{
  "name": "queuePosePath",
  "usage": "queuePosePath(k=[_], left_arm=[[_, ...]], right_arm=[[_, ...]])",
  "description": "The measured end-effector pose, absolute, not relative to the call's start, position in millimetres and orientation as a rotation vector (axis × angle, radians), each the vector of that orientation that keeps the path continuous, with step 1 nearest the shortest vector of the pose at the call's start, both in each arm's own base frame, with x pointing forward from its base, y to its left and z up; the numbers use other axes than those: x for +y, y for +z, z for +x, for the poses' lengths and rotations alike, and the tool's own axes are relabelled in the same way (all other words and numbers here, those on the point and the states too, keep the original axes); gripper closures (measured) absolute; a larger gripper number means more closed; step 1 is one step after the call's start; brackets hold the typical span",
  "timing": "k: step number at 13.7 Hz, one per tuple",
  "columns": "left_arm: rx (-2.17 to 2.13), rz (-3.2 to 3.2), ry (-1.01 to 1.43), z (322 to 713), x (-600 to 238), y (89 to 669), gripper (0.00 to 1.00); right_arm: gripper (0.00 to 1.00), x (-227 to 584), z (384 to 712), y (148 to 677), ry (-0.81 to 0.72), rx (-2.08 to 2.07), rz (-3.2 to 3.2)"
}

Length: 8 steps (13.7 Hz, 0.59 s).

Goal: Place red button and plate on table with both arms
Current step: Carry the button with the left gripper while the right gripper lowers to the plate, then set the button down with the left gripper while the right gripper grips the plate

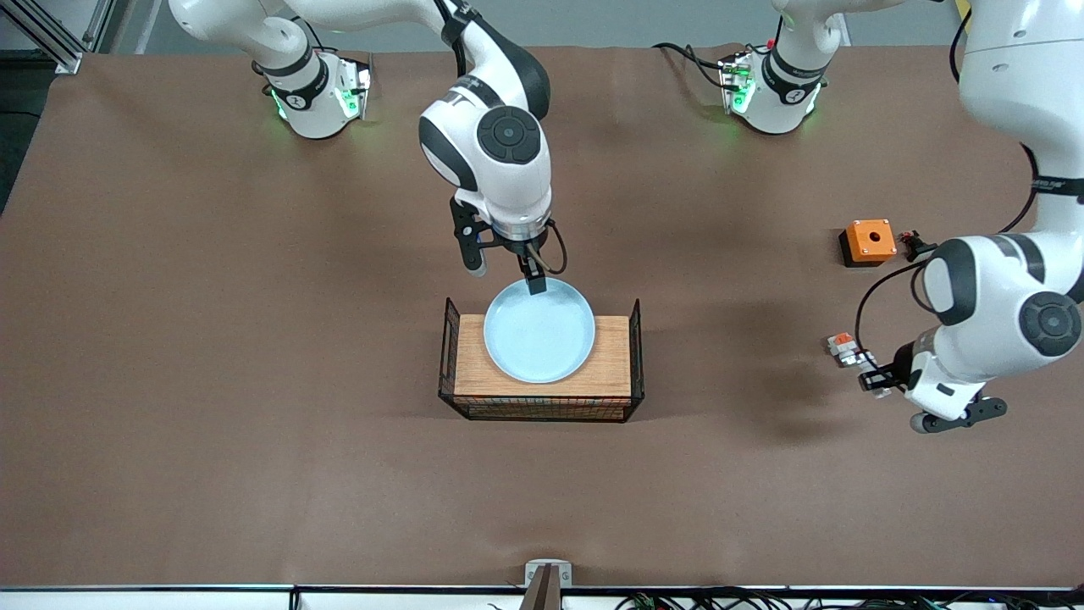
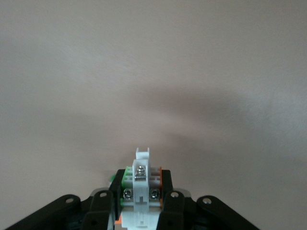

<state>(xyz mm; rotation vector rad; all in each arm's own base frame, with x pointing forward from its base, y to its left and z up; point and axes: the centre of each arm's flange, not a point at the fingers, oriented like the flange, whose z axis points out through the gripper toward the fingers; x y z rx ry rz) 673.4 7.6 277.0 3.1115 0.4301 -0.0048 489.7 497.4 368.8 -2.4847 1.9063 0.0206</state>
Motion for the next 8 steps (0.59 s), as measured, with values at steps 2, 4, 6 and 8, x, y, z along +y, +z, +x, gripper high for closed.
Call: queuePosePath(k=[2,4,6,8], left_arm=[[0.47,3.1,0.006,670,-22,257,0.67],[0.48,3.097,0.007,663,-32,233,0.67],[0.504,3.096,-0.012,659,-27,214,0.67],[0.586,3.083,-0.024,657,-25,203,0.67]], right_arm=[[0.05,498,490,361,0.021,1.91,-2.493],[0.09,498,491,353,0.006,1.908,-2.507],[0.1,500,492,347,-0.003,1.901,-2.508],[0.13,501,493,343,-0.003,1.899,-2.504]])
